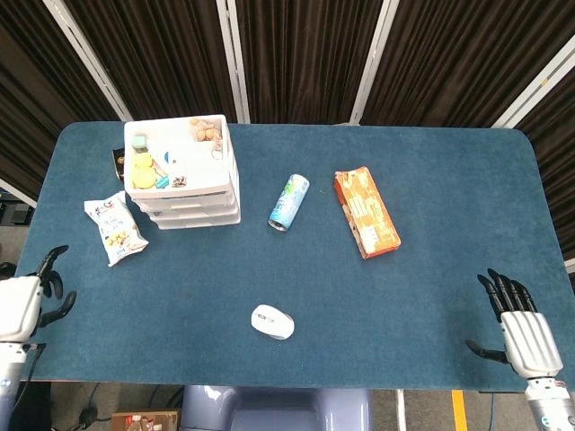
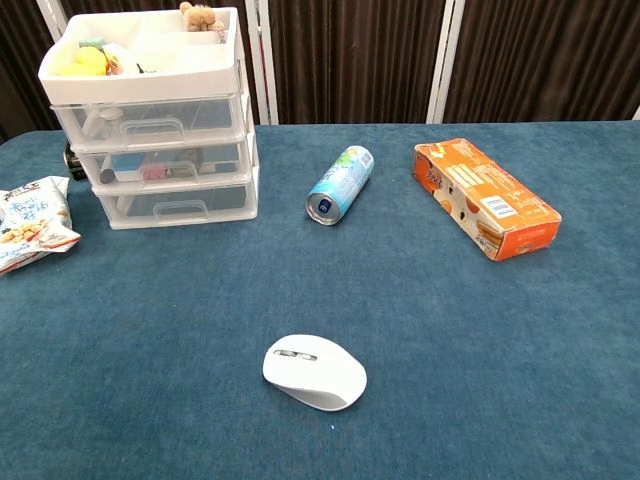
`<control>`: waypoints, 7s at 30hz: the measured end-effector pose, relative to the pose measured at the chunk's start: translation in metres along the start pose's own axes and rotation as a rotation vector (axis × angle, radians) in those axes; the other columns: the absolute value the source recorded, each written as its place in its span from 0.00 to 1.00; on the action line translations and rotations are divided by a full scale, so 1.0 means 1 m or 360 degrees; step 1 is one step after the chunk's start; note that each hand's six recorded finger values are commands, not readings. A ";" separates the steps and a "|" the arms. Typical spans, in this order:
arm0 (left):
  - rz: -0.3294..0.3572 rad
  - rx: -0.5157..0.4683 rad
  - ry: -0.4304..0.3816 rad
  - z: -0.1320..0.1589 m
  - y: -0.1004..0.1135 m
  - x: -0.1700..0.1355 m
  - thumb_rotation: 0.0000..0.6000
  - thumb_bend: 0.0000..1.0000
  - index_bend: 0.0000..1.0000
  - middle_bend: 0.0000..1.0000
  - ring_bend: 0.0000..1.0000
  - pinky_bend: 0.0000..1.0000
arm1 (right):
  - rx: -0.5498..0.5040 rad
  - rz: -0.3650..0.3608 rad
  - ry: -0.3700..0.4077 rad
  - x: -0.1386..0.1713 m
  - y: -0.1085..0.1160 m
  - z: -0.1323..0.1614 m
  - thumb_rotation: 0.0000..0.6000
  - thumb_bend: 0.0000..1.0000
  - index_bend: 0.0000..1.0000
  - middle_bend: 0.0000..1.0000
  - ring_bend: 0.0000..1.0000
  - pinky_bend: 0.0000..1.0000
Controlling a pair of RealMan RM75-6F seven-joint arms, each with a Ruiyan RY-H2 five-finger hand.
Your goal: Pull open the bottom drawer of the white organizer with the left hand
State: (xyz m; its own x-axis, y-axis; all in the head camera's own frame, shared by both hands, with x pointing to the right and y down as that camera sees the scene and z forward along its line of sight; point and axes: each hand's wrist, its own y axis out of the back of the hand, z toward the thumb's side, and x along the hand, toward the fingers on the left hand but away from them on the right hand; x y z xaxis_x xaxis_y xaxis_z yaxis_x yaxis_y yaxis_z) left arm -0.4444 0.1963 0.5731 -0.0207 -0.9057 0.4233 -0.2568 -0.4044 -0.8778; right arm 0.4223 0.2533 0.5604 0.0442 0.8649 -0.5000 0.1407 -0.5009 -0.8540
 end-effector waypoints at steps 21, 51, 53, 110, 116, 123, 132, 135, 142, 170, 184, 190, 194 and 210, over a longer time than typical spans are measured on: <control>-0.0569 -0.1096 0.0441 0.088 -0.091 0.076 1.00 0.58 0.14 0.98 0.94 0.96 | -0.0036 0.0025 0.0003 -0.003 0.000 0.000 1.00 0.11 0.00 0.00 0.00 0.07; -0.0747 -0.1442 0.0673 0.151 -0.163 0.126 1.00 0.58 0.09 0.97 0.94 0.96 | -0.0137 0.0060 0.0029 -0.010 0.002 0.002 1.00 0.11 0.00 0.00 0.00 0.07; -0.0752 -0.1443 0.0680 0.153 -0.167 0.129 1.00 0.58 0.09 0.97 0.94 0.96 | -0.0144 0.0060 0.0028 -0.010 0.002 0.002 1.00 0.11 0.00 0.00 0.00 0.07; -0.0868 -0.1628 0.0589 0.197 -0.197 0.124 1.00 0.58 0.18 0.97 0.94 0.96 | -0.0160 0.0061 0.0009 -0.008 0.003 0.001 1.00 0.11 0.00 0.00 0.00 0.07; -0.0892 -0.1603 0.0589 0.185 -0.196 0.110 1.00 0.58 0.14 0.97 0.94 0.96 | -0.0156 0.0066 0.0008 -0.008 0.002 0.001 1.00 0.11 0.00 0.00 0.00 0.07; -0.0986 -0.1492 0.0549 0.172 -0.196 0.097 1.00 0.58 0.14 0.97 0.93 0.96 | -0.0149 0.0075 -0.0001 -0.009 0.000 0.000 1.00 0.11 0.00 0.00 0.00 0.07; -0.0984 -0.1217 0.0302 0.163 -0.171 0.090 1.00 0.58 0.20 0.97 0.93 0.96 | -0.0132 0.0077 0.0001 -0.009 -0.001 0.001 1.00 0.11 0.00 0.00 0.00 0.07; -0.0938 -0.1098 0.0196 0.162 -0.159 0.089 1.00 0.58 0.22 0.98 0.93 0.96 | -0.0135 0.0075 -0.0005 -0.009 -0.001 0.001 1.00 0.11 0.00 0.00 0.00 0.07; -0.0701 -0.0754 0.0032 0.158 -0.131 0.102 1.00 0.58 0.22 0.97 0.92 0.96 | -0.0131 0.0081 -0.0006 -0.009 -0.002 0.001 1.00 0.11 0.00 0.00 0.00 0.07; -0.0793 -0.0023 0.0265 0.179 -0.141 0.137 1.00 0.58 0.29 1.00 0.98 0.99 | -0.0142 0.0082 0.0005 -0.008 -0.002 0.001 1.00 0.11 0.00 0.00 0.00 0.07; -0.0908 -0.0105 0.0182 0.185 -0.139 0.112 1.00 0.58 0.31 1.00 0.98 0.99 | -0.0145 0.0082 0.0004 -0.008 -0.002 0.002 1.00 0.11 0.00 0.00 0.00 0.07; -0.0961 -0.0114 0.0142 0.186 -0.140 0.102 1.00 0.58 0.31 1.00 0.98 0.99 | -0.0146 0.0082 0.0002 -0.008 -0.001 0.001 1.00 0.11 0.00 0.00 0.00 0.07; -0.0977 -0.0103 0.0103 0.189 -0.141 0.096 1.00 0.58 0.31 1.00 0.98 0.99 | -0.0148 0.0081 0.0000 -0.008 -0.001 0.001 1.00 0.11 0.00 0.00 0.00 0.07; -0.0633 0.0185 -0.0150 0.187 -0.118 0.093 1.00 0.08 0.08 0.13 0.08 0.22 | -0.0150 0.0086 -0.0014 -0.008 -0.001 -0.001 1.00 0.11 0.00 0.00 0.00 0.07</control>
State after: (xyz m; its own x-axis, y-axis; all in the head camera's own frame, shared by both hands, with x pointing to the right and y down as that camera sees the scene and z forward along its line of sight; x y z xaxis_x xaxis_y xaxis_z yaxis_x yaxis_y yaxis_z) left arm -0.2356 0.1360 0.6742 0.1479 -0.6817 0.7165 -0.1164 -0.7314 -0.6719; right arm 0.4224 0.2468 0.5654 0.0456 0.8361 -0.5467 0.2309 -0.5412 -0.8086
